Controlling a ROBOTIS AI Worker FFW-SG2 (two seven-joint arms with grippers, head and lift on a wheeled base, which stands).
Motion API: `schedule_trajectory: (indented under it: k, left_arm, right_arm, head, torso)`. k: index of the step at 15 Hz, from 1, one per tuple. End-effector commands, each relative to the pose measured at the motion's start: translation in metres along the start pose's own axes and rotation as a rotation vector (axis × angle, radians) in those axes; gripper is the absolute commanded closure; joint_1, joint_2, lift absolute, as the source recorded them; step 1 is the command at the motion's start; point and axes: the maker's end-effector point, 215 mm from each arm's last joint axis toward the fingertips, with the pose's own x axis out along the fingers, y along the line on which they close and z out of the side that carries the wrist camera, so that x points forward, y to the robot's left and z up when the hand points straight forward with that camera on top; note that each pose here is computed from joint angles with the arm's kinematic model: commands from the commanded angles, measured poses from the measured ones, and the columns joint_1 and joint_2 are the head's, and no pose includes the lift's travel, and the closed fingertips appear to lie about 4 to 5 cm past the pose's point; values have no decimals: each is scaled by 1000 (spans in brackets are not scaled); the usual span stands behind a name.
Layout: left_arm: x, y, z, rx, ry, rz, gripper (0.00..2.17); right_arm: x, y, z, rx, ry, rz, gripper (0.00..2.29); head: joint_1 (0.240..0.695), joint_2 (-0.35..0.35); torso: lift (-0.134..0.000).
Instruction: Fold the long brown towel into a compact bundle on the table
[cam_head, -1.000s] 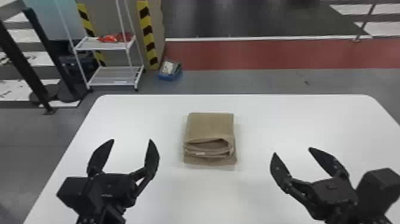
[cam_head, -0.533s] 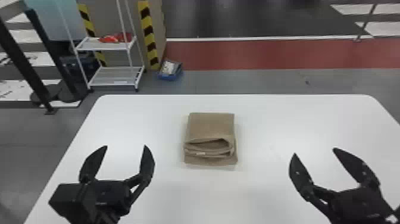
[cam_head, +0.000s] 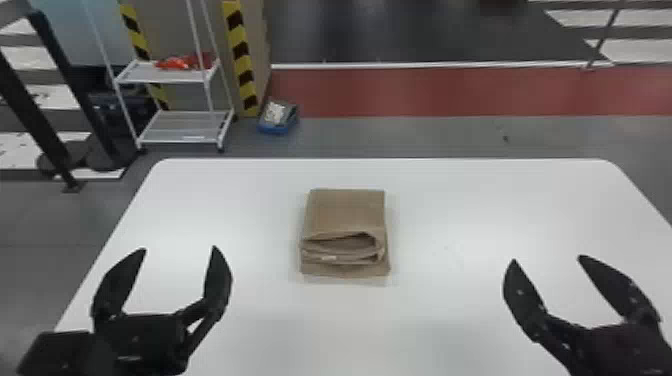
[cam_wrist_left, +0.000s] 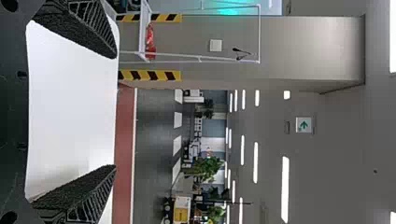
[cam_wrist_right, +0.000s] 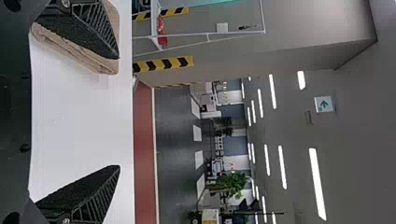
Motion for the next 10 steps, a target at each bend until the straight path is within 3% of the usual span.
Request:
schedule_trajectory:
  k: [1,10]
  left_arm:
    - [-1,2,2,-13,-4,3,33]
    - [-3,-10,0,-15,5,-19,36]
  right_arm:
    - [-1,-4,1,2,-1,-2,36]
    - [-4,4,5,15,-5,20,36]
  head:
    - [695,35]
    - [695,23]
  torso:
    - [-109]
    - [-109]
